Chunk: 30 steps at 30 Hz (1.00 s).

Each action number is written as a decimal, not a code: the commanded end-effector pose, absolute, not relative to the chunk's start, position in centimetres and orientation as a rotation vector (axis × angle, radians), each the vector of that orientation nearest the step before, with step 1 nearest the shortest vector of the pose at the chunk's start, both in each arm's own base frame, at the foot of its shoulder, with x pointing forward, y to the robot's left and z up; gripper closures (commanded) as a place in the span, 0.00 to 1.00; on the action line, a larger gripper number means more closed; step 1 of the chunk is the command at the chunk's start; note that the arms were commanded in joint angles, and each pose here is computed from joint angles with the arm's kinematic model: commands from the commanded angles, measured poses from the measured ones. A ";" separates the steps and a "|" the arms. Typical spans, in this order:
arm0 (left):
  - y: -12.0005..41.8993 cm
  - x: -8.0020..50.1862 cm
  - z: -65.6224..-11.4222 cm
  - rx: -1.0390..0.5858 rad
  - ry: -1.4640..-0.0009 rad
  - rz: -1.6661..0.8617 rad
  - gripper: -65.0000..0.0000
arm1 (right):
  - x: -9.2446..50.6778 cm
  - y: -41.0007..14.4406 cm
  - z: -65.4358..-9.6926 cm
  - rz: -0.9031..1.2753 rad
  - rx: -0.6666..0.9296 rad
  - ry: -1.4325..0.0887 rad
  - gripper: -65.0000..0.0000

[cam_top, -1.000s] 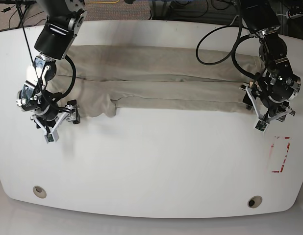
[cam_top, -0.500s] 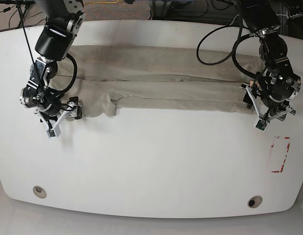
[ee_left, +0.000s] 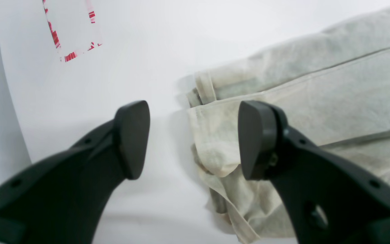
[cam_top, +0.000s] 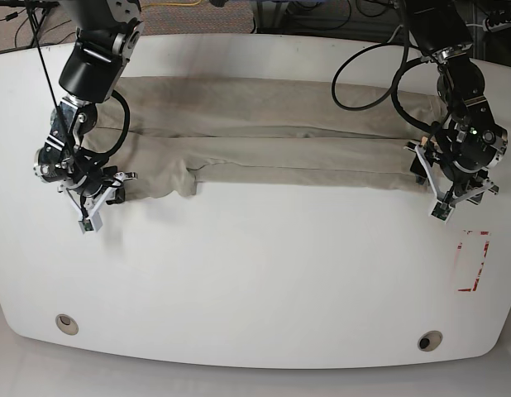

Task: Layout the t-shirt on the table in an organized manner, then fold the t-shirt properly
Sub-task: 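Release both grippers and reposition them on the folded shirt ends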

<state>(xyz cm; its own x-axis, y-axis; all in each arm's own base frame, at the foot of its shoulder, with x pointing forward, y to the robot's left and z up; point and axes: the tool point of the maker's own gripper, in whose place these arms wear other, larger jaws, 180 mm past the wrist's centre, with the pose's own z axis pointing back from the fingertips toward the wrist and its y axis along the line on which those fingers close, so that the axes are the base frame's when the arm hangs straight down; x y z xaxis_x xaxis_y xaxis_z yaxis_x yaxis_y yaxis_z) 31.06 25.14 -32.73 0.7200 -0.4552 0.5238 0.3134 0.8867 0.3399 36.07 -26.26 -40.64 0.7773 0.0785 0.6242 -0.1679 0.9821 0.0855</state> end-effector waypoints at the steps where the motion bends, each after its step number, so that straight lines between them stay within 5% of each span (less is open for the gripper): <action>1: 25.5 31.8 -31.4 0.256 -0.680 -0.432 0.41 | 37.8 -26.8 -38.5 0.138 0.129 -0.742 0.93; 30: 25.5 31.7 -31.5 0.255 -0.677 -0.432 0.41 | 37.7 -27.2 -36.5 0.173 0.074 -0.766 1.00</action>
